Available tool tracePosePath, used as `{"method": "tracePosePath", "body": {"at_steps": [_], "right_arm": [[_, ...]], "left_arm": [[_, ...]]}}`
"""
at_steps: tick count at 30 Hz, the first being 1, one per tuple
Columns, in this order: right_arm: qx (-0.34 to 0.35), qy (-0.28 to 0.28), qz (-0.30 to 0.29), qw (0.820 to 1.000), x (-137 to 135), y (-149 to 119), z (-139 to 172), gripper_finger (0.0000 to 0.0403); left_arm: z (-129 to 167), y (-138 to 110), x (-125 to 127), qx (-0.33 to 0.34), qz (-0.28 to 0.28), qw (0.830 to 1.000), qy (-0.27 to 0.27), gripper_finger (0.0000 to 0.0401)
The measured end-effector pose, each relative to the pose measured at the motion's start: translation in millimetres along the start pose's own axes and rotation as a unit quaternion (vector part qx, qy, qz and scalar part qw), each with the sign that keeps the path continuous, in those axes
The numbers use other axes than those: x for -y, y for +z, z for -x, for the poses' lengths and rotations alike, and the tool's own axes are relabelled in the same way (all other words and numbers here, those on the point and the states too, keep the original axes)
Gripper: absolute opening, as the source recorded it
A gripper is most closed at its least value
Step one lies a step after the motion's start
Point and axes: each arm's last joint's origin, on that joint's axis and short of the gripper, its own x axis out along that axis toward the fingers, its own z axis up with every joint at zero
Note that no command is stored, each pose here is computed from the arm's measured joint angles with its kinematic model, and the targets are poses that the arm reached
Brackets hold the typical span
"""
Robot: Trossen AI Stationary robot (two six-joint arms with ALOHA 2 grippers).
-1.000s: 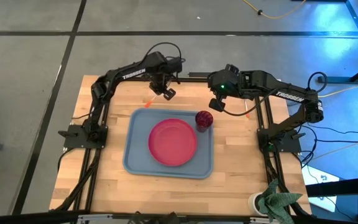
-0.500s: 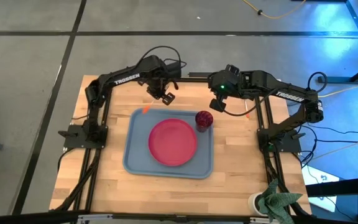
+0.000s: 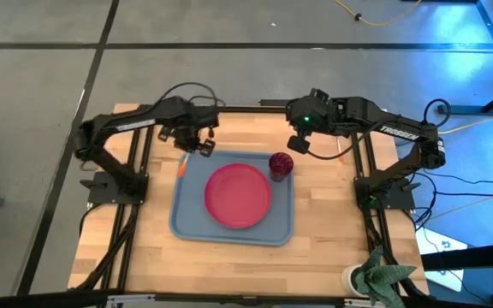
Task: Pick and place plate/cup/fork/spoon on tray
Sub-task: Put the orange fork on the blue serving tray to the left of the red plate
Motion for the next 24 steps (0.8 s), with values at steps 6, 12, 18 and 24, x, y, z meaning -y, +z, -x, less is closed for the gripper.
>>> {"method": "tracePosePath", "body": {"at_steps": [6,12,18,24], "right_arm": [[0.033,-0.001,-0.003,0.999,0.3,6.9,0.2,0.0049],[0.051,-0.002,-0.013,0.999,0.6,10.8,0.6,0.0049],[0.053,0.009,-0.028,0.998,0.0,10.9,0.6,0.0049],[0.052,0.013,-0.039,0.998,-0.2,10.9,0.6,0.0049]], "left_arm": [[-20.7,-37.0,-10.3,-0.006,0.049,0.999,-0.023,0.0000],[-49.2,-55.6,-3.0,-0.006,0.058,0.996,-0.060,0.0000],[-77.4,-65.1,1.9,-0.009,0.059,0.995,-0.084,0.0000],[-103.1,-78.4,3.0,-0.030,0.076,0.991,-0.102,0.0000]]}}
